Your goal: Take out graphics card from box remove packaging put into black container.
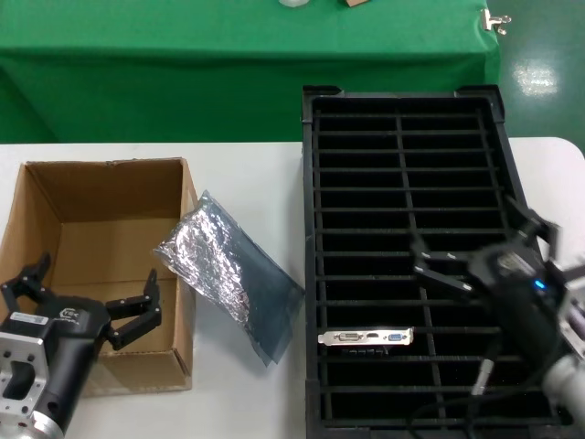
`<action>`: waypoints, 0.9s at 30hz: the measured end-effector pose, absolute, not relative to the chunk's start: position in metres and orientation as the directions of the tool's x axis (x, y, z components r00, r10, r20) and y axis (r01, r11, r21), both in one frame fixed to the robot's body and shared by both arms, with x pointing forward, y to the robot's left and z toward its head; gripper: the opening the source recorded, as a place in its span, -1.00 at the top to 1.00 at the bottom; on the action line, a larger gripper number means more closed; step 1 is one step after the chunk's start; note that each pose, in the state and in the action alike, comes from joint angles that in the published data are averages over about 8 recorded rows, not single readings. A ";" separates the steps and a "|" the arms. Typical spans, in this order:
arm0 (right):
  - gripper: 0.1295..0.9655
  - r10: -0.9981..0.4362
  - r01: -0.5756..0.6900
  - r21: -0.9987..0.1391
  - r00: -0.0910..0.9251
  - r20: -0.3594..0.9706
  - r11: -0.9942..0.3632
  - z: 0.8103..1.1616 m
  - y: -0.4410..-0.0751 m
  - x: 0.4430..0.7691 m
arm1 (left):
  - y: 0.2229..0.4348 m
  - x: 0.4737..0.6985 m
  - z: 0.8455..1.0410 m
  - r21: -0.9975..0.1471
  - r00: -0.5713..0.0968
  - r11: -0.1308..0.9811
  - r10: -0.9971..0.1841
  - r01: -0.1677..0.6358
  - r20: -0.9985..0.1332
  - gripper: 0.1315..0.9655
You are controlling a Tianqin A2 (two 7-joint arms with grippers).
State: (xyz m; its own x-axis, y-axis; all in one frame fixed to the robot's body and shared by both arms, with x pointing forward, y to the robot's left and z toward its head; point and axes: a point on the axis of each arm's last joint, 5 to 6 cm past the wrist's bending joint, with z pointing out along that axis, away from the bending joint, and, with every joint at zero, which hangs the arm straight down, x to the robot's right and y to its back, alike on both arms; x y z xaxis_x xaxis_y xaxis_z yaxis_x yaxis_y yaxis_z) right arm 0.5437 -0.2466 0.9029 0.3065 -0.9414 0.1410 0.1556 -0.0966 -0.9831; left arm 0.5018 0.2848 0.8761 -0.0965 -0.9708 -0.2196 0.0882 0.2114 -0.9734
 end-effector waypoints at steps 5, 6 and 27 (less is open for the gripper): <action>-1.00 -0.978 0.096 -0.992 0.181 0.099 -0.082 0.880 -0.262 0.528 | 0.283 0.502 0.866 -0.988 -0.069 0.144 -0.987 0.056 -0.148 -1.00; -1.00 -0.982 0.087 -0.993 0.162 0.094 -0.080 0.877 -0.265 0.526 | 0.283 0.502 0.865 -0.990 -0.065 0.134 -0.988 0.051 -0.137 -1.00; -1.00 -0.991 0.061 -0.995 0.109 0.082 -0.076 0.868 -0.271 0.519 | 0.282 0.502 0.861 -0.994 -0.052 0.107 -0.993 0.039 -0.109 -1.00</action>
